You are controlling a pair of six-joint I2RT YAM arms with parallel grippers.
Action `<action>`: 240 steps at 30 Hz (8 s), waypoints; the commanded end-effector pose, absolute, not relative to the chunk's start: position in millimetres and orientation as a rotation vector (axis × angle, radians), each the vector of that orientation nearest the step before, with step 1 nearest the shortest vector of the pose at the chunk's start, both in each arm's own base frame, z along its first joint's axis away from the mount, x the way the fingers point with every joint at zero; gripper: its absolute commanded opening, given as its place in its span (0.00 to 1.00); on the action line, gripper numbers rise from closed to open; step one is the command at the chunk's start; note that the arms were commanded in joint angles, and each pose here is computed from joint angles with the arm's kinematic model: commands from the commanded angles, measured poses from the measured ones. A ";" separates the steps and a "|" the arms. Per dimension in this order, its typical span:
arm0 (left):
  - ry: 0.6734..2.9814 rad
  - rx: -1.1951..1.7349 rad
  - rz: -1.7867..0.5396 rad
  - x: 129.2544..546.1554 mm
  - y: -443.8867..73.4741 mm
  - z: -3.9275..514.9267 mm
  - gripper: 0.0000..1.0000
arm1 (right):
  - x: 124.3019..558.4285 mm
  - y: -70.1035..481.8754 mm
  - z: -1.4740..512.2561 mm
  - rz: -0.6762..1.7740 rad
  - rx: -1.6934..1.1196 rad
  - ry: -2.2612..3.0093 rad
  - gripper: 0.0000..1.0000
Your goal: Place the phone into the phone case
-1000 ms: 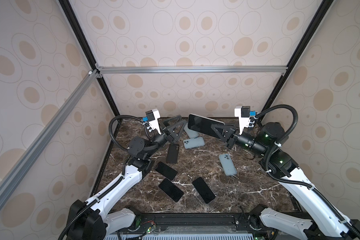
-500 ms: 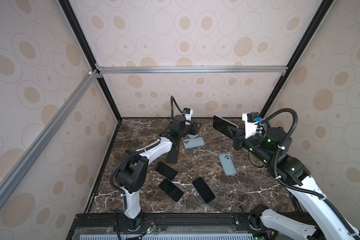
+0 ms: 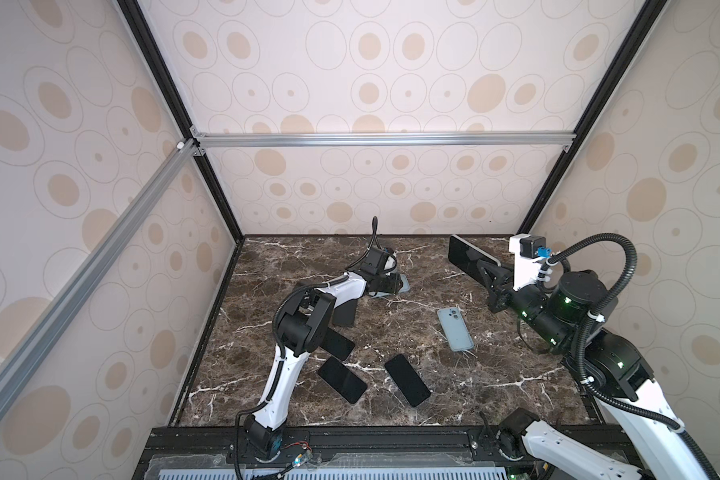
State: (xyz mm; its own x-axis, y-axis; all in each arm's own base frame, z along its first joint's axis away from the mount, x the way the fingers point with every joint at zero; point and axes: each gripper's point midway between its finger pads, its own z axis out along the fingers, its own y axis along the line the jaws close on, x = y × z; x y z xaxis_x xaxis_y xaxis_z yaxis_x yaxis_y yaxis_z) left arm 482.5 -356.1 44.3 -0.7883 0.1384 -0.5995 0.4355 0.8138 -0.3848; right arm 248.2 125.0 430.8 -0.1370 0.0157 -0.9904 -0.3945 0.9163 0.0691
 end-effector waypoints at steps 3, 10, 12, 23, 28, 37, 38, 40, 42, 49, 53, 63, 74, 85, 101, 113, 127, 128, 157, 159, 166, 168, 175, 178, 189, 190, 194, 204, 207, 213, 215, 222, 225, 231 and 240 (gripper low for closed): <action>2.486 0.537 -0.705 464.6 -364.2 31.4 0.50 | 242.5 117.6 440.8 0.369 -0.257 1.642 0.00; 2.532 0.642 -0.748 436.4 -368.8 17.5 0.45 | 240.8 120.9 439.3 0.404 -0.256 1.655 0.00; 2.554 0.676 -0.745 425.9 -367.4 12.0 0.44 | 240.3 122.2 439.1 0.419 -0.254 1.656 0.00; 2.577 0.843 -0.739 373.1 -357.0 -4.6 0.29 | 237.8 126.3 437.6 0.470 -0.244 1.664 0.00; 2.586 0.984 -0.680 354.9 -354.3 -19.1 0.24 | 236.4 126.1 437.6 0.473 -0.247 1.668 0.00; 2.531 1.198 -0.606 340.4 -360.8 -25.5 0.14 | 228.4 119.0 440.9 0.455 -0.248 1.659 0.00; 2.521 1.224 -0.598 338.9 -360.1 -26.0 0.13 | 227.1 117.6 441.8 0.452 -0.246 1.656 0.00; 2.500 1.291 -0.587 332.7 -359.2 -27.3 0.09 | 226.0 116.3 441.4 0.446 -0.247 1.656 0.00; 2.477 1.368 -0.571 325.3 -357.2 -29.2 0.08 | 224.6 114.7 441.3 0.443 -0.243 1.654 0.00; 2.329 1.637 -0.612 299.7 -351.8 -23.1 0.01 | 223.6 113.6 439.2 0.440 -0.243 1.657 0.00; 2.216 1.793 -0.681 281.1 -350.5 -17.1 0.00 | 223.5 113.8 439.2 0.442 -0.243 1.656 0.00; 2.115 2.015 -0.695 260.8 -335.6 -20.0 0.01 | 222.6 113.3 435.3 0.446 -0.237 1.670 0.00; 1.945 1.735 -0.717 288.3 -362.8 66.7 0.49 | 227.8 118.8 433.7 0.481 -0.213 1.724 0.00; 1.996 1.143 -0.769 304.8 -333.3 178.9 0.51 | 251.4 130.5 409.7 0.463 -0.180 1.885 0.00; 2.221 0.190 -1.117 337.6 -259.7 158.3 0.49 | 298.8 197.9 271.7 0.801 -0.035 2.240 0.00; 2.265 0.024 -1.078 358.7 -257.5 126.9 0.50 | 325.8 221.7 193.1 1.070 0.125 2.379 0.00; 2.390 0.060 -1.061 348.1 -263.1 75.4 0.52 | 328.0 244.6 144.8 1.212 0.047 2.524 0.00; 2.395 0.071 -1.058 347.7 -263.9 73.9 0.52 | 327.4 244.0 141.2 1.209 0.049 2.534 0.00; 2.490 0.151 -1.205 332.7 -291.1 46.7 0.38 | 331.2 244.5 87.0 1.238 0.085 2.612 0.00; 2.499 0.153 -1.210 332.2 -292.3 44.8 0.35 | 330.8 243.5 83.4 1.242 0.096 2.616 0.00; 2.511 0.147 -1.209 331.3 -292.8 39.9 0.33 | 324.4 240.2 70.5 1.255 0.106 2.648 0.00; 2.513 0.148 -1.215 330.1 -294.5 39.3 0.31 | 322.4 237.9 64.5 1.257 0.117 2.661 0.00; 2.510 0.147 -1.246 326.8 -298.7 40.7 0.30 | 319.6 238.0 43.8 1.290 0.151 2.679 0.00; 2.514 0.147 -1.257 324.9 -300.6 40.0 0.30 | 318.4 236.7 35.0 1.290 0.172 2.683 0.00; 2.528 0.144 -1.197 325.9 -295.8 36.8 0.30 | 311.8 225.3 20.0 1.183 0.183 2.748 0.04; 2.530 0.145 -1.190 326.0 -295.5 36.2 0.30 | 310.6 223.7 19.7 1.164 0.178 2.759 0.06; 2.524 0.146 -1.179 328.3 -294.6 38.1 0.29 | 311.0 220.5 23.8 1.119 0.156 2.773 0.15; 2.513 0.163 -1.170 330.3 -294.9 41.7 0.31 | 319.7 216.4 37.3 1.032 0.142 2.790 0.30; 2.512 0.164 -1.170 330.1 -295.0 42.8 0.31 | 321.3 214.1 42.3 0.998 0.131 2.798 0.35; 2.501 0.177 -1.169 331.0 -295.7 46.3 0.31 | 322.0 208.2 54.3 0.929 0.110 2.801 0.44; 2.499 0.177 -1.168 331.1 -295.5 47.4 0.31 | 321.8 207.0 57.8 0.917 0.105 2.799 0.46; 2.488 0.186 -1.164 331.8 -295.4 51.7 0.31 | 316.1 200.5 64.7 0.867 0.093 2.803 0.48; 2.483 0.189 -1.163 332.2 -295.2 54.3 0.31 | 311.5 195.3 67.9 0.833 0.085 2.807 0.48; 2.454 0.208 -1.145 334.6 -291.5 65.8 0.31 | 303.7 184.5 77.4 0.774 0.080 2.787 0.51; 2.478 0.237 -1.057 334.5 -281.8 63.4 0.32 | 294.8 175.0 67.5 0.728 0.093 2.812 0.50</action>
